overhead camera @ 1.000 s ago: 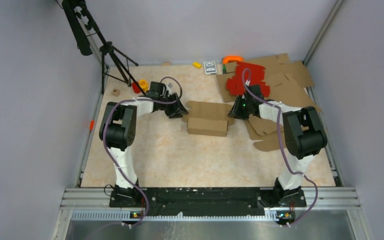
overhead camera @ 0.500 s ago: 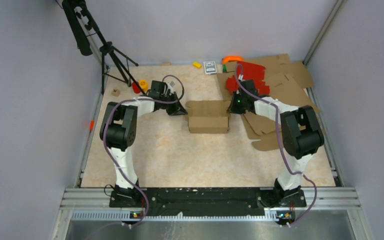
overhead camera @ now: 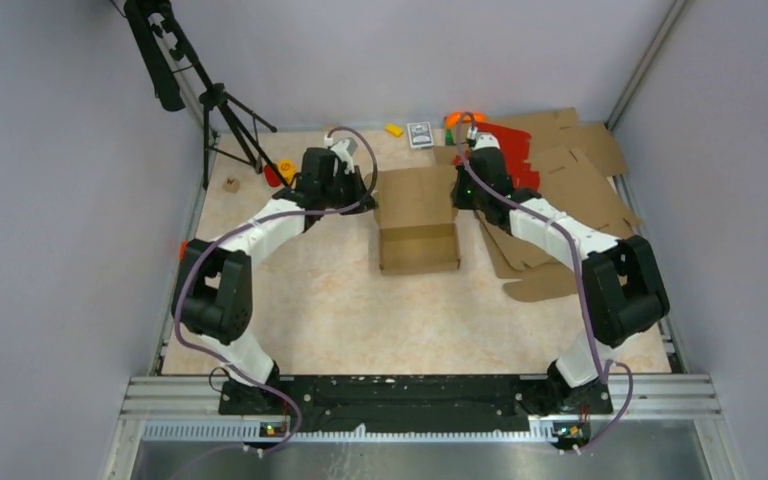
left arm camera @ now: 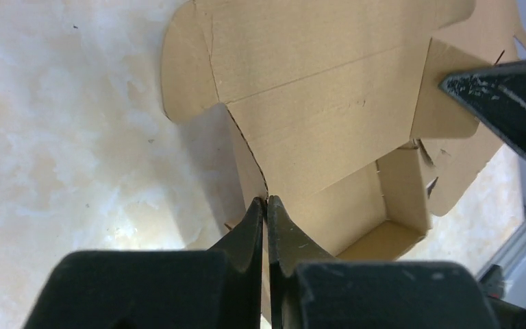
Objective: Fold the paper box
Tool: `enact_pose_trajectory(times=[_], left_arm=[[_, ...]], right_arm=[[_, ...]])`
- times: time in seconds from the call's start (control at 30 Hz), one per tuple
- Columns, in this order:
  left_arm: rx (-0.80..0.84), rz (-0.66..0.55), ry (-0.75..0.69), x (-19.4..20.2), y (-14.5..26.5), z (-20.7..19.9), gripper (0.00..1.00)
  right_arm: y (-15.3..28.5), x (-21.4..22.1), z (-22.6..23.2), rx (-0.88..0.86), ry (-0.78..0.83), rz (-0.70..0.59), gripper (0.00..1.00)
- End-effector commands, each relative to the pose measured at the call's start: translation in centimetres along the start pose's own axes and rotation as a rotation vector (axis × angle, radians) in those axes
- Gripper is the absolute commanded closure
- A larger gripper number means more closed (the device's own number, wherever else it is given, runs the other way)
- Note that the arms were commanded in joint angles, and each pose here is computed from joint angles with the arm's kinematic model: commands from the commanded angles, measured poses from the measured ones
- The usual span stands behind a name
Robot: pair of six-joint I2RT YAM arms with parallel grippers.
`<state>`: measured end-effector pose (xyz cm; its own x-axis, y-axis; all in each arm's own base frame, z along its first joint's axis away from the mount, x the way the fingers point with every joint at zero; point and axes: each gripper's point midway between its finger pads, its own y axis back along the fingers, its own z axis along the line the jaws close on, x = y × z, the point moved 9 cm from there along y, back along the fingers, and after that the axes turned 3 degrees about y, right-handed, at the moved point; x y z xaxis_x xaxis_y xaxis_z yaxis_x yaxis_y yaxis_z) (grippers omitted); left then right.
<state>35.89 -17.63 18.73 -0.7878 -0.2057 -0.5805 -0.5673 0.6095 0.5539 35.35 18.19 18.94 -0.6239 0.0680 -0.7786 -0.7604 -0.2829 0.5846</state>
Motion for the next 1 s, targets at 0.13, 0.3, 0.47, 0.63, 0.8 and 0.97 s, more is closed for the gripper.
enact_pose_trajectory(times=[0.13,0.3,0.47,0.63,0.8,0.97], left_arm=[[-0.001,-0.247,-0.233,1.3,2.2,-3.0,1.0],[-0.051,-0.327,-0.351,3.3,2.6,-4.0,1.0],[-0.134,-0.35,-0.367,4.7,2.6,-2.7,1.0],[-0.101,-0.398,-0.357,5.8,3.2,-2.2,1.0],[-0.091,-0.428,-0.355,7.3,4.1,-1.9,1.0],[-0.08,-0.436,-0.343,8.6,4.8,-2.1,1.0]], right_arm=[[1.4,-0.4,3.4,0.022,0.102,-0.276,1.0],[1.4,1.5,4.2,0.063,0.145,-0.376,1.0],[0.8,3.7,4.5,0.024,0.138,-0.375,1.0],[1.3,5.0,5.1,0.036,0.156,-0.409,1.0],[2.1,7.0,4.6,0.052,0.158,-0.414,1.0],[3.1,8.0,4.4,0.055,0.151,-0.425,0.99]])
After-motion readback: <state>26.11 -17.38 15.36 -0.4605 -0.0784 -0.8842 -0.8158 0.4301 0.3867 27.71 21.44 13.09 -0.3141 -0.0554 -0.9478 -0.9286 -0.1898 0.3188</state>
